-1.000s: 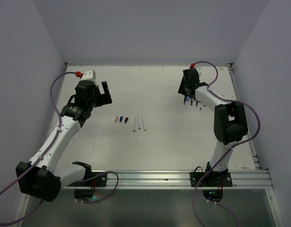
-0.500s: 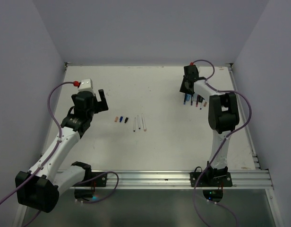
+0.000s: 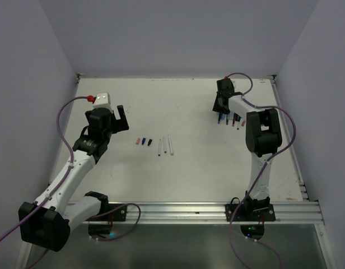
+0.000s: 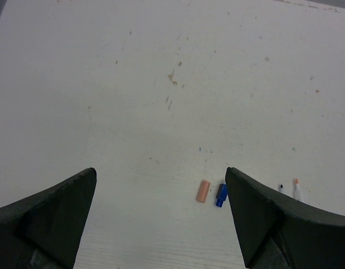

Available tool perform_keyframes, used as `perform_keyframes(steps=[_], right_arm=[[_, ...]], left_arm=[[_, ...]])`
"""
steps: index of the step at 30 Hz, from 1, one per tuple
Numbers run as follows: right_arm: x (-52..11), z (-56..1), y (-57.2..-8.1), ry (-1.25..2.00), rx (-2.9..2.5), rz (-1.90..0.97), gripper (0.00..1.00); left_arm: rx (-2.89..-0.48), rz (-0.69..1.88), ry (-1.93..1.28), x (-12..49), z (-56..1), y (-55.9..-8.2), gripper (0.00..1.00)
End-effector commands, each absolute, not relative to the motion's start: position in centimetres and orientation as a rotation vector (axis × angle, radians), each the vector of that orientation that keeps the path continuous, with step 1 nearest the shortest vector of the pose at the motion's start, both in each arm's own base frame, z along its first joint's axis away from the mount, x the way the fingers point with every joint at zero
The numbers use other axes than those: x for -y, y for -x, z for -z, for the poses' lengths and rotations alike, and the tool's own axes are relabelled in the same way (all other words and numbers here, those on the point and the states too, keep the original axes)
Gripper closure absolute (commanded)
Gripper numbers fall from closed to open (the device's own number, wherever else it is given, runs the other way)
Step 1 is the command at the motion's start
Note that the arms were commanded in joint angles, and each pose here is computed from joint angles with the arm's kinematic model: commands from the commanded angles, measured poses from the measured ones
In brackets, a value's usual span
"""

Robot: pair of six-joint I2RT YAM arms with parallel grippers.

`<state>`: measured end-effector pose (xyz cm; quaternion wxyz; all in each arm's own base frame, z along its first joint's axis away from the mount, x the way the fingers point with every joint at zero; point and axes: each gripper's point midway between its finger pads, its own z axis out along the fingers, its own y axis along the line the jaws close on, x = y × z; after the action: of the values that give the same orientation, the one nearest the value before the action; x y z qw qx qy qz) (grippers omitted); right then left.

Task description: Open the pen caps

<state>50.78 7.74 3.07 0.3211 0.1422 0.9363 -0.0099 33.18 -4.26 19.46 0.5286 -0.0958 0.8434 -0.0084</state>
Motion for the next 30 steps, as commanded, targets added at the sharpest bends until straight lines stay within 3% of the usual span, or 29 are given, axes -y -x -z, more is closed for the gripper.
perform_keyframes(steps=[1,14,17,20,22,30], right_arm=[[-7.2,-1.4,-49.9,-0.373,-2.515,0.066,0.66],[-7.7,1.1,-48.1,-0.38,-2.616,0.044,0.72],[-7.9,1.6,-47.8,-0.368,-2.641,0.044,0.79],[-9.0,1.5,-47.4,-0.323,-2.65,-0.002,0.95],[-11.2,0.0,-47.6,-0.249,-2.611,-0.076,1.0],[-22.1,-7.8,-43.6,0.066,-2.383,-0.387,1.0]], left_arm=[[-1.981,0.028,0.219,4.4,-19.9,-33.9,0.0],[-2.001,0.062,0.202,5.1,-19.6,-34.0,0.0],[-2.002,0.083,0.192,5.4,-19.7,-34.1,0.0],[-2.002,0.12,0.179,6.0,-20.1,-34.2,0.0],[-1.998,0.16,0.178,6.6,-20.5,-34.3,0.0],[-1.998,0.608,0.064,13.7,-22.6,-34.5,0.0]])
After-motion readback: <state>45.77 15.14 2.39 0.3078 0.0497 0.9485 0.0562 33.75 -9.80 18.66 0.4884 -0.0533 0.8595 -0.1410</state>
